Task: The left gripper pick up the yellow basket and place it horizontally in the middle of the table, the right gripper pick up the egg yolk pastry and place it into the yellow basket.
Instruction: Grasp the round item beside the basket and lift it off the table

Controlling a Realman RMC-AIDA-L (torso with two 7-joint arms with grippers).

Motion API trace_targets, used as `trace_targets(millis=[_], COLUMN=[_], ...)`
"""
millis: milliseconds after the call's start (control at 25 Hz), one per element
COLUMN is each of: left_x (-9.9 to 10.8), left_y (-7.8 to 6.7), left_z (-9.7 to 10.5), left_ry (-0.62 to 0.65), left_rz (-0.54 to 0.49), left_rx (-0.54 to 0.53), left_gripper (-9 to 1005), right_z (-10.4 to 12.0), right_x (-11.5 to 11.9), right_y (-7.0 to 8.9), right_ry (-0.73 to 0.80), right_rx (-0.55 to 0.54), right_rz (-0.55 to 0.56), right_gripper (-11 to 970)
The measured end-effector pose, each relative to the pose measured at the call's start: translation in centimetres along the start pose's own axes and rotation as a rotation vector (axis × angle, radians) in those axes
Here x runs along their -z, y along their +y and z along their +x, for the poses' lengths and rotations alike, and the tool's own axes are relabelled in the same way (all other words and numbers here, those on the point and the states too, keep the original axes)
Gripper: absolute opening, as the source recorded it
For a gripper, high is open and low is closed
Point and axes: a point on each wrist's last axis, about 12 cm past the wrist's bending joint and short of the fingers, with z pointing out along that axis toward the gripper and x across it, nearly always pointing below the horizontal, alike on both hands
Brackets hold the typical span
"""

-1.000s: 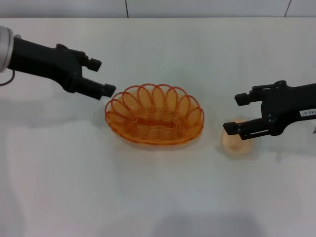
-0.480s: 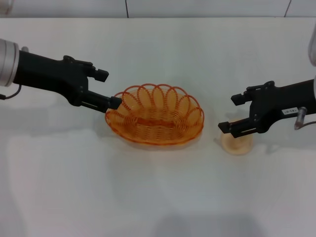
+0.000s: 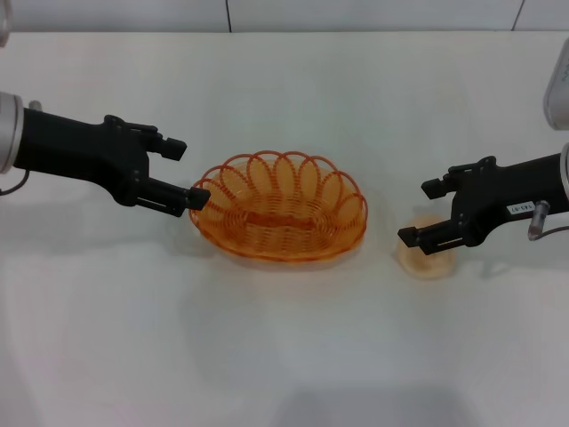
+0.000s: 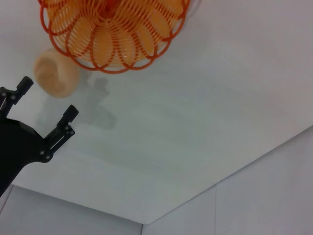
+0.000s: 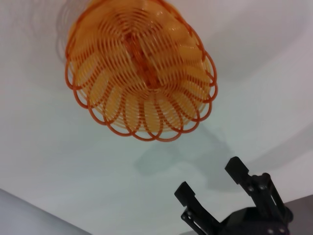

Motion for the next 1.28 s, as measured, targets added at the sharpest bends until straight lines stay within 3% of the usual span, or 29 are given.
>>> trace_targets(millis=[480, 560, 1000, 1280], left_x=[0.1, 0.1, 0.3, 0.3], left_y=[-0.2, -0.2, -0.3, -0.4], left_z=[0.2, 0.2, 0.4, 0.4], left_ry=[-0.037, -0.037, -0.057, -0.057], left_rz=[0.008, 0.010, 0.011, 0.011], left_rx=[0.020, 0.020, 0.024, 0.026], left_gripper=[873, 873, 872, 872], right_z=[0.9, 0.8, 1.1, 1.2], right_x=[-1.2, -1.4, -1.3, -1.3], right_y=[-0.7, -0.7, -1.0, -1.0], right_ry=[0.047, 0.048, 0.068, 0.080], right_rx=[-0.039, -0.038, -0.034, -0.032], right_rz=[-0.008, -0.010, 0.004, 0.010], right_gripper=[721, 608, 531, 291])
